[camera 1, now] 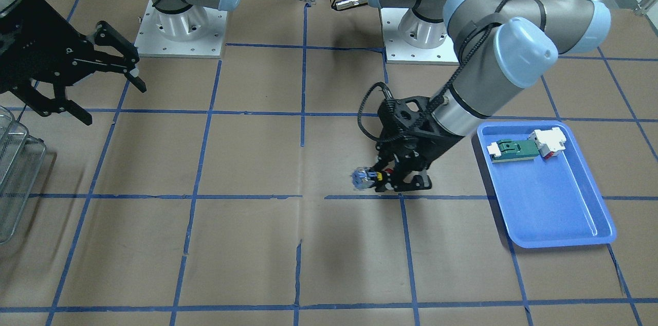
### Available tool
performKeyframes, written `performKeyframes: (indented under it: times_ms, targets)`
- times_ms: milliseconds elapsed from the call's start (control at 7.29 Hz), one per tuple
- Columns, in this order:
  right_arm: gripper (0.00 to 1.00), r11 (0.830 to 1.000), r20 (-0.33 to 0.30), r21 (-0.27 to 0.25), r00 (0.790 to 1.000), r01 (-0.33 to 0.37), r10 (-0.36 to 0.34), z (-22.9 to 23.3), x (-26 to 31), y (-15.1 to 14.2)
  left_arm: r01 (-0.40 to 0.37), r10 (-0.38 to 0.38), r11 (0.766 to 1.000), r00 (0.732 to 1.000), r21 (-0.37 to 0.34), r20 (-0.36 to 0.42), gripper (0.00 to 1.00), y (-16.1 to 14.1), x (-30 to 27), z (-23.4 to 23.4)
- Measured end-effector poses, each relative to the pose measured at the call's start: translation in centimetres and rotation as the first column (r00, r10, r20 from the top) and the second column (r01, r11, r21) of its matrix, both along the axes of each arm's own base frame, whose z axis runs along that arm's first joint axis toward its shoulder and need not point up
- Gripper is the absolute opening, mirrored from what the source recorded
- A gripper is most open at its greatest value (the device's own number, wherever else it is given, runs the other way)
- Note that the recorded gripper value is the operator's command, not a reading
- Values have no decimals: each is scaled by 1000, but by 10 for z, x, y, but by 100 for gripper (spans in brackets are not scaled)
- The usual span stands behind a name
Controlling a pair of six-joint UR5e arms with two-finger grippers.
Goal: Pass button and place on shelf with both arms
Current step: 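Carry the block with the left gripper toward the right gripper, then lower the open right gripper around the block held by the left gripper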
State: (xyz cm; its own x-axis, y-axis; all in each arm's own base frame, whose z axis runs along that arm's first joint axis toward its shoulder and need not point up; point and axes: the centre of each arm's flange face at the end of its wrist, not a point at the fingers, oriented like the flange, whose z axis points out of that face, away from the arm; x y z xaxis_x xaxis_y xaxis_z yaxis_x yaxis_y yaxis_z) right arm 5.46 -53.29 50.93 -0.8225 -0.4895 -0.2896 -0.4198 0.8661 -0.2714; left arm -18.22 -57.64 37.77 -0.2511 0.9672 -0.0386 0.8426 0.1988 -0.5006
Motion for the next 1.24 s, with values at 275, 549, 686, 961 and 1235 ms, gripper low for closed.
performKeyframes:
  times_ms: [275, 549, 686, 961, 1235]
  targets:
    - [99, 994, 83, -49, 992, -96, 100, -7, 9, 0, 112, -116, 993, 977, -35, -180, 0, 21, -60, 25]
    - [98, 941, 55, -152, 948, -301, 312, -2, 12, 15, 200, -207, 978, 950, -53, -234, 0, 49, -111, 38]
    - [98, 874, 19, -211, 892, -438, 452, 0, 13, 23, 226, -235, 972, 941, -62, -245, 0, 62, -133, 44]
    - [98, 703, -66, -303, 750, -643, 658, 2, 14, 32, 251, -268, 963, 910, -96, -317, 0, 78, -163, 56]
    - [97, 559, -135, -349, 631, -752, 764, 5, 15, 39, 234, -255, 967, 888, -100, -382, 0, 81, -177, 60]
